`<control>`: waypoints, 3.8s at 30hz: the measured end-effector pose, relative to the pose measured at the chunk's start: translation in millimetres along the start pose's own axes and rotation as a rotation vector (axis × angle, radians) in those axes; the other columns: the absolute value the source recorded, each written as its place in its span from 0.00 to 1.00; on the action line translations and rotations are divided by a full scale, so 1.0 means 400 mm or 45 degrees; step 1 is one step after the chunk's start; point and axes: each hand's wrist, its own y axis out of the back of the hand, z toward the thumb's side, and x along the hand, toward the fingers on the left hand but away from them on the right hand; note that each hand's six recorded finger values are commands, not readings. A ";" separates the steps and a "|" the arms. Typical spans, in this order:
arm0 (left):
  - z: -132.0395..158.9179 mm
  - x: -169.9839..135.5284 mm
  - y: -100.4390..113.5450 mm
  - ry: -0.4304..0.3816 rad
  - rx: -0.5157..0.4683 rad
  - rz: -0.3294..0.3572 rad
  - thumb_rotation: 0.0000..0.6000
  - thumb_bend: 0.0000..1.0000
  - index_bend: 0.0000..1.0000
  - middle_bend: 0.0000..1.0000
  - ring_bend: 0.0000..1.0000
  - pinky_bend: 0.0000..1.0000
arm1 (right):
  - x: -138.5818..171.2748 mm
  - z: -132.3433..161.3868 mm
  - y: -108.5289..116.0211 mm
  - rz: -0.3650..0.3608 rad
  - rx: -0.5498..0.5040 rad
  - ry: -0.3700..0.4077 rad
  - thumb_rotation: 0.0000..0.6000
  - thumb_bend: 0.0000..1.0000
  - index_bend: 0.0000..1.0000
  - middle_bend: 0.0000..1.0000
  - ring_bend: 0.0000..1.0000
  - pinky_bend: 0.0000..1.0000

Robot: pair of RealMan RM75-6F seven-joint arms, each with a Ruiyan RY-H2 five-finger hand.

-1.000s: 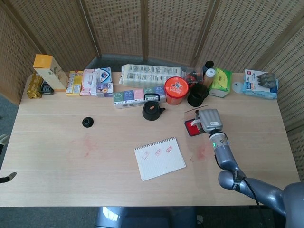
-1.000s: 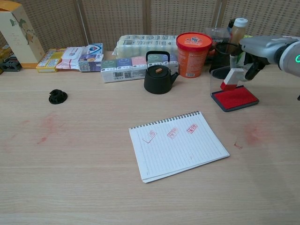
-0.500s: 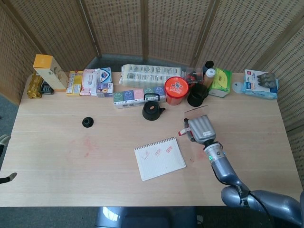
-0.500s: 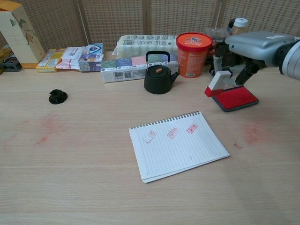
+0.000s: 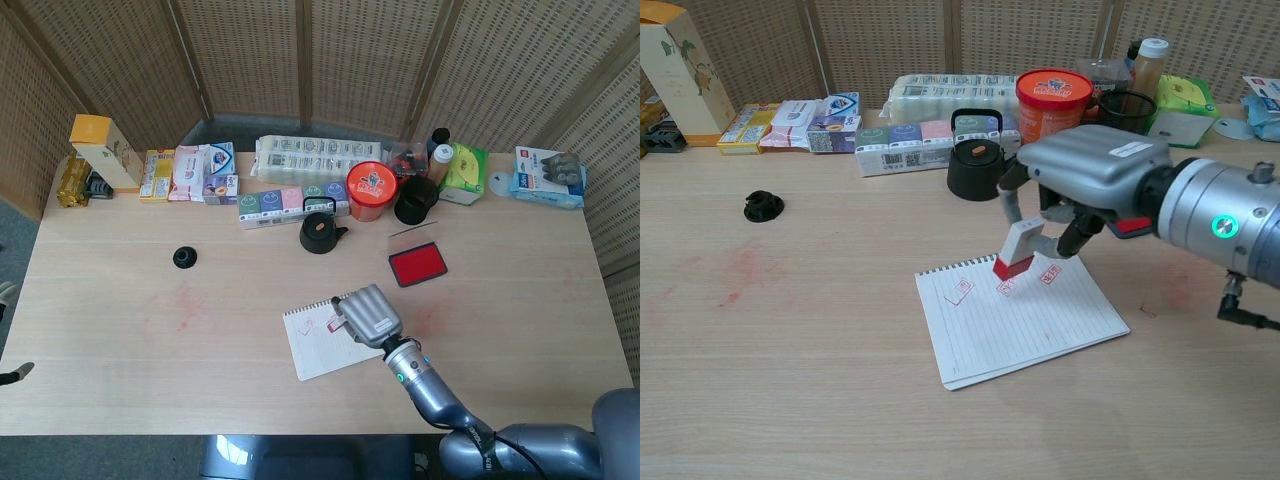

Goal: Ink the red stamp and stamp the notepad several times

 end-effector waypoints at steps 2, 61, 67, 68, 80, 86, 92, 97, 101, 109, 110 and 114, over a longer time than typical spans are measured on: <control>-0.001 0.000 0.001 0.001 -0.004 0.000 1.00 0.00 0.00 0.00 0.00 0.11 | -0.004 0.034 -0.009 0.005 -0.002 0.030 1.00 0.58 0.75 1.00 1.00 1.00; -0.009 0.005 -0.001 0.014 -0.004 -0.012 1.00 0.00 0.00 0.00 0.00 0.11 | -0.035 0.130 -0.151 0.094 0.091 0.104 1.00 0.58 0.79 1.00 1.00 1.00; -0.009 0.005 -0.001 0.015 -0.006 -0.013 1.00 0.00 0.00 0.00 0.00 0.11 | -0.031 0.137 -0.172 0.107 0.108 0.116 1.00 0.58 0.80 1.00 1.00 1.00; -0.009 0.005 -0.002 0.014 -0.006 -0.014 1.00 0.00 0.00 0.00 0.00 0.11 | -0.030 0.138 -0.175 0.109 0.106 0.116 1.00 0.58 0.80 1.00 1.00 1.00; -0.013 0.004 0.001 0.016 -0.011 -0.009 1.00 0.00 0.00 0.00 0.00 0.11 | -0.039 0.136 -0.187 0.121 0.114 0.101 1.00 0.58 0.80 1.00 1.00 1.00; -0.014 0.003 0.002 0.017 -0.013 -0.011 1.00 0.00 0.00 0.00 0.00 0.11 | -0.036 0.135 -0.178 0.113 0.115 0.100 1.00 0.58 0.80 1.00 1.00 1.00; -0.014 0.004 0.001 0.019 -0.013 -0.013 1.00 0.00 0.00 0.00 0.00 0.11 | -0.023 0.133 -0.139 0.075 0.125 0.108 1.00 0.58 0.80 1.00 1.00 1.00; -0.010 0.003 -0.001 0.014 -0.011 -0.018 1.00 0.00 0.00 0.00 0.00 0.11 | -0.003 0.125 -0.077 0.028 0.136 0.110 1.00 0.58 0.80 1.00 1.00 1.00; -0.008 0.002 -0.003 0.013 -0.008 -0.019 1.00 0.00 0.00 0.00 0.00 0.11 | 0.009 0.108 -0.034 0.004 0.167 0.099 1.00 0.58 0.80 1.00 1.00 1.00; -0.010 0.005 -0.003 0.022 -0.004 -0.020 1.00 0.00 0.00 0.00 0.00 0.11 | 0.012 0.059 -0.045 0.044 0.199 0.041 1.00 0.58 0.80 1.00 1.00 1.00; -0.010 0.005 -0.003 0.022 -0.005 -0.019 1.00 0.00 0.00 0.00 0.00 0.11 | 0.012 0.052 -0.048 0.050 0.201 0.033 1.00 0.58 0.80 1.00 1.00 1.00; -0.010 0.007 -0.004 0.024 -0.005 -0.022 1.00 0.00 0.00 0.00 0.00 0.11 | 0.014 0.026 -0.055 0.064 0.202 0.004 1.00 0.58 0.80 1.00 1.00 1.00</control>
